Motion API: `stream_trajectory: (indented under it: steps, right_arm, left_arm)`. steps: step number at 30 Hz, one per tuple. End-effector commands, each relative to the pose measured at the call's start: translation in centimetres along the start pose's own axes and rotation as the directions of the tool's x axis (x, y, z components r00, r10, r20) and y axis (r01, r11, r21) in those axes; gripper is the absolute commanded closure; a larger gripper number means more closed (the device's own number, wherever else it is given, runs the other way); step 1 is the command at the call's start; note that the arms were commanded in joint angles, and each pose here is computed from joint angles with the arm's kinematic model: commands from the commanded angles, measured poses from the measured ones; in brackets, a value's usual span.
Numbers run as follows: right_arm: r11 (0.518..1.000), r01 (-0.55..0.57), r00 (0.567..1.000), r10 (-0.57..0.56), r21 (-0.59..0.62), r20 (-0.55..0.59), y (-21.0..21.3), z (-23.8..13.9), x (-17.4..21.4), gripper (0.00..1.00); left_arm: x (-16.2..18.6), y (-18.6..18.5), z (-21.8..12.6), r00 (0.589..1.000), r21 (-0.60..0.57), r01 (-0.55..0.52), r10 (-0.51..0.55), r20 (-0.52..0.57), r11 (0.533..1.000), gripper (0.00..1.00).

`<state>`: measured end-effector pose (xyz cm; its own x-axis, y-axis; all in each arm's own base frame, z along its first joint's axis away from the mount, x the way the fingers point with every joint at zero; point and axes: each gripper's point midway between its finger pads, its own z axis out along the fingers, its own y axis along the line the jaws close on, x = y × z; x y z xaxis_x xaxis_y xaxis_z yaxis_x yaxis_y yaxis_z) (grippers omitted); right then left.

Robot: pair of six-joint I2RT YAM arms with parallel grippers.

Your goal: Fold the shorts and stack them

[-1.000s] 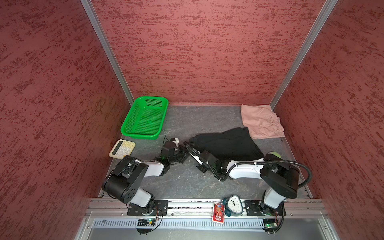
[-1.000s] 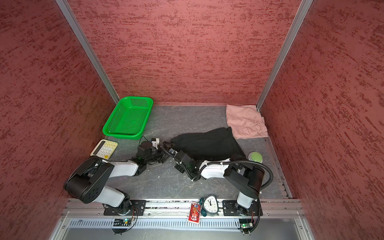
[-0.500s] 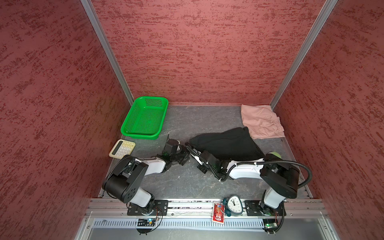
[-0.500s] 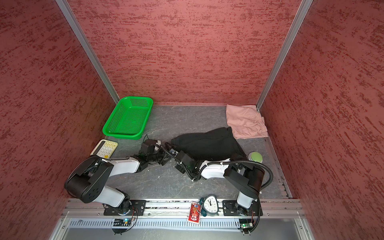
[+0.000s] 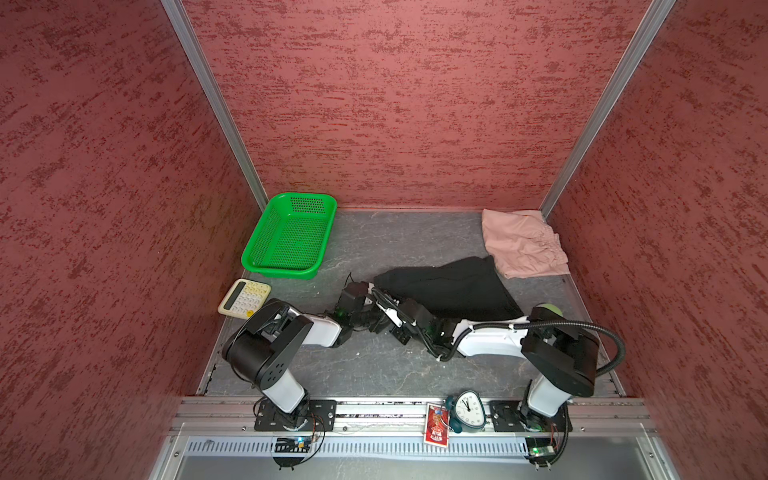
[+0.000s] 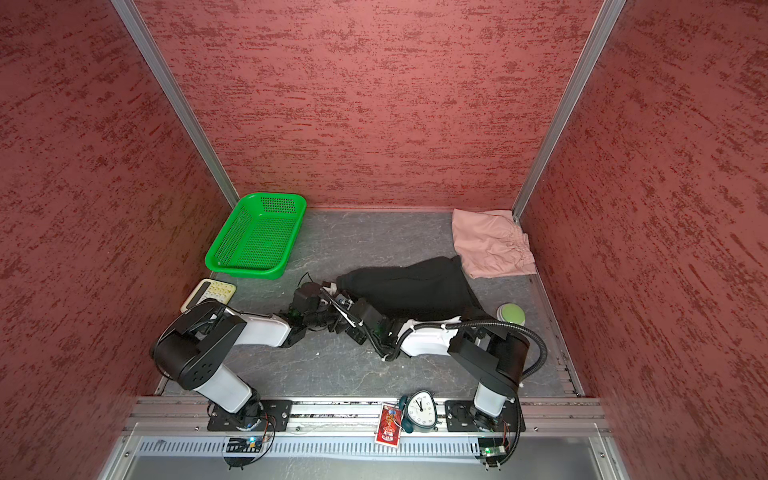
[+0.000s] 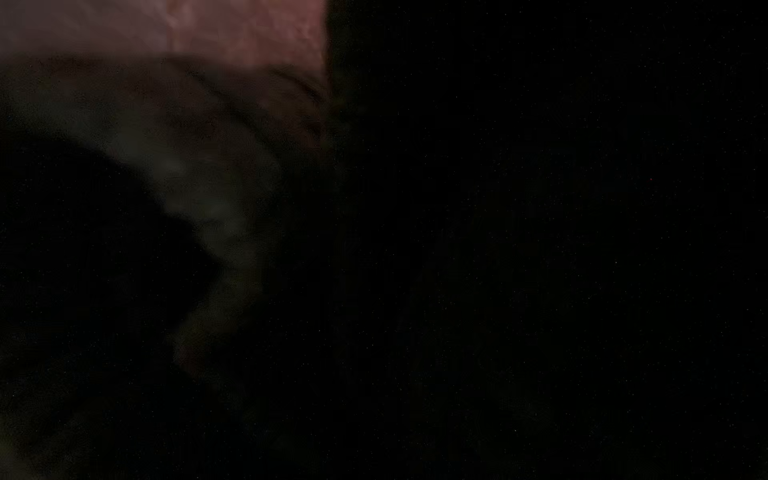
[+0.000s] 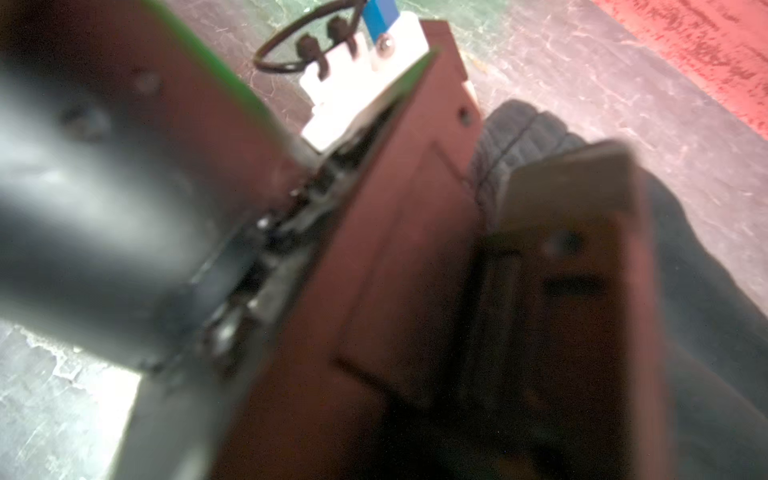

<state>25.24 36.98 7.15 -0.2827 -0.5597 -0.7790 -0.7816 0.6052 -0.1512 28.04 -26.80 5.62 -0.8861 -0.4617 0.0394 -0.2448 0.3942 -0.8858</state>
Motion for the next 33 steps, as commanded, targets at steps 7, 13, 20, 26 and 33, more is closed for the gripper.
stream_trajectory:
  steps: [7,13,20,26,33]
  right_arm:
    - [0.999,0.026,0.988,-0.020,-0.037,0.154,1.0,-2.5,-5.0,0.71]
    - [0.995,-0.032,0.975,0.053,-0.099,0.215,1.0,-6.6,-7.5,0.34]
    - [0.979,-0.174,0.971,0.189,-0.107,0.147,-1.3,-9.0,-5.1,0.24]
    - [0.957,-0.273,0.946,0.285,-0.098,0.153,-2.5,-10.0,-3.2,0.24]
    - [0.978,-0.188,0.982,0.188,-0.093,-0.002,-0.5,-7.5,-0.9,0.26]
  left_arm:
    - [-0.5,2.9,-1.5,0.998,-0.159,-0.056,0.056,-0.008,0.986,0.49]
    - [-1.5,2.7,-3.1,0.985,-0.269,-0.171,0.170,-0.028,0.948,0.49]
    - [-2.7,3.7,-4.1,0.981,-0.291,-0.191,0.193,-0.024,0.937,0.01]
    - [-3.5,3.2,-3.3,0.979,-0.253,-0.201,0.204,-0.013,0.946,0.01]
    - [-3.9,2.9,-4.1,0.989,-0.227,-0.147,0.150,-0.007,0.963,0.01]
